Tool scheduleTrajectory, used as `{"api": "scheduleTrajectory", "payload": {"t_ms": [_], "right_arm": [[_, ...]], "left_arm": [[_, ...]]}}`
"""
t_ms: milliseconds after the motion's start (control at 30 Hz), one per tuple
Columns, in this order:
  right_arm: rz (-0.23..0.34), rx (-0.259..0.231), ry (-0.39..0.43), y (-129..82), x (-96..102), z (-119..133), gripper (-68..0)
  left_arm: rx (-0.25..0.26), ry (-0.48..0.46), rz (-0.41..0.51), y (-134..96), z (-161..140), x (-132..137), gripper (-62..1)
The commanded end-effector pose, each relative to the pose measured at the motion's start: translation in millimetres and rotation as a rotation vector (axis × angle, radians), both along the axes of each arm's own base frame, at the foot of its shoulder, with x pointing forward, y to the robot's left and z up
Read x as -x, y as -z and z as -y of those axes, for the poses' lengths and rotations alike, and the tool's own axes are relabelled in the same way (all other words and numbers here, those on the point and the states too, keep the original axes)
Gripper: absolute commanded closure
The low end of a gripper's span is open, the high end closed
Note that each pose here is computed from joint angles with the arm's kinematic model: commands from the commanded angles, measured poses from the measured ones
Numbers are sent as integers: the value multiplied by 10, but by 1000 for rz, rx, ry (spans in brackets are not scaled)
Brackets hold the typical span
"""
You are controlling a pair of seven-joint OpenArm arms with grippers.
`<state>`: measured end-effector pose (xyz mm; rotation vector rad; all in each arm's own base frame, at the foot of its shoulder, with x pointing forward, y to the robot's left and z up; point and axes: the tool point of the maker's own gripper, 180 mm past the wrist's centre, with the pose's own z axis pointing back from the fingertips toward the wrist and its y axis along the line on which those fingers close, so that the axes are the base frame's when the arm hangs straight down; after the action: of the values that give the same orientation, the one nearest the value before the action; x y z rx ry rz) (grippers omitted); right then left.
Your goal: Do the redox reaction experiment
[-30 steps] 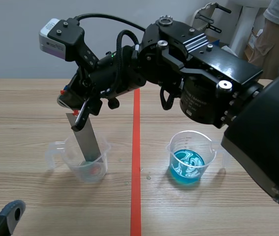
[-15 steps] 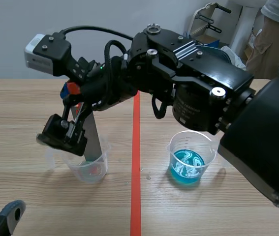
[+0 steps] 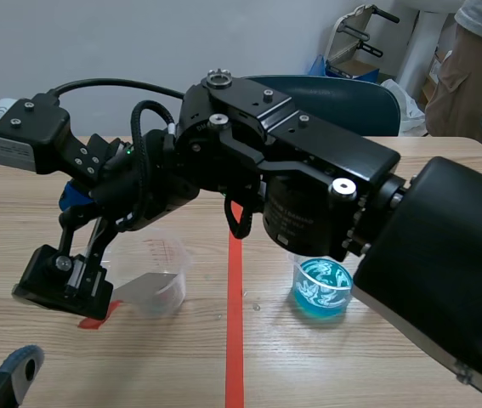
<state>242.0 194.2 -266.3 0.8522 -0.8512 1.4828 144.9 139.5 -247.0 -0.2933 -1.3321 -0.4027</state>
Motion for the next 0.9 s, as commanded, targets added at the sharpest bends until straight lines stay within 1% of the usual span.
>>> {"api": "scheduleTrajectory", "payload": {"t_ms": [0, 133, 167, 333, 400, 533, 633, 867], "right_arm": [[21, -47, -17, -172, -5, -69, -667], [20, -64, -18, -199, -3, -81, -669], [19, -69, -18, -207, -2, -84, -679], [16, -116, -19, -285, 3, -117, -679], [15, -122, -19, -295, 4, -120, -679], [15, -123, -16, -296, -1, -121, -679], [16, -123, 1, -296, -29, -123, -679], [18, -118, 3, -281, -30, -120, -679]], "left_arm": [[15, -2, 9, -32, 13, 10, -623], [15, -2, 9, -32, 13, 10, -623], [15, -2, 9, -32, 13, 10, -623], [15, -2, 9, -32, 13, 10, -623], [15, -2, 9, -32, 13, 10, -623], [15, -2, 9, -32, 13, 10, -623], [15, -2, 9, -32, 13, 10, -623], [15, -2, 9, -32, 13, 10, -623]]}}
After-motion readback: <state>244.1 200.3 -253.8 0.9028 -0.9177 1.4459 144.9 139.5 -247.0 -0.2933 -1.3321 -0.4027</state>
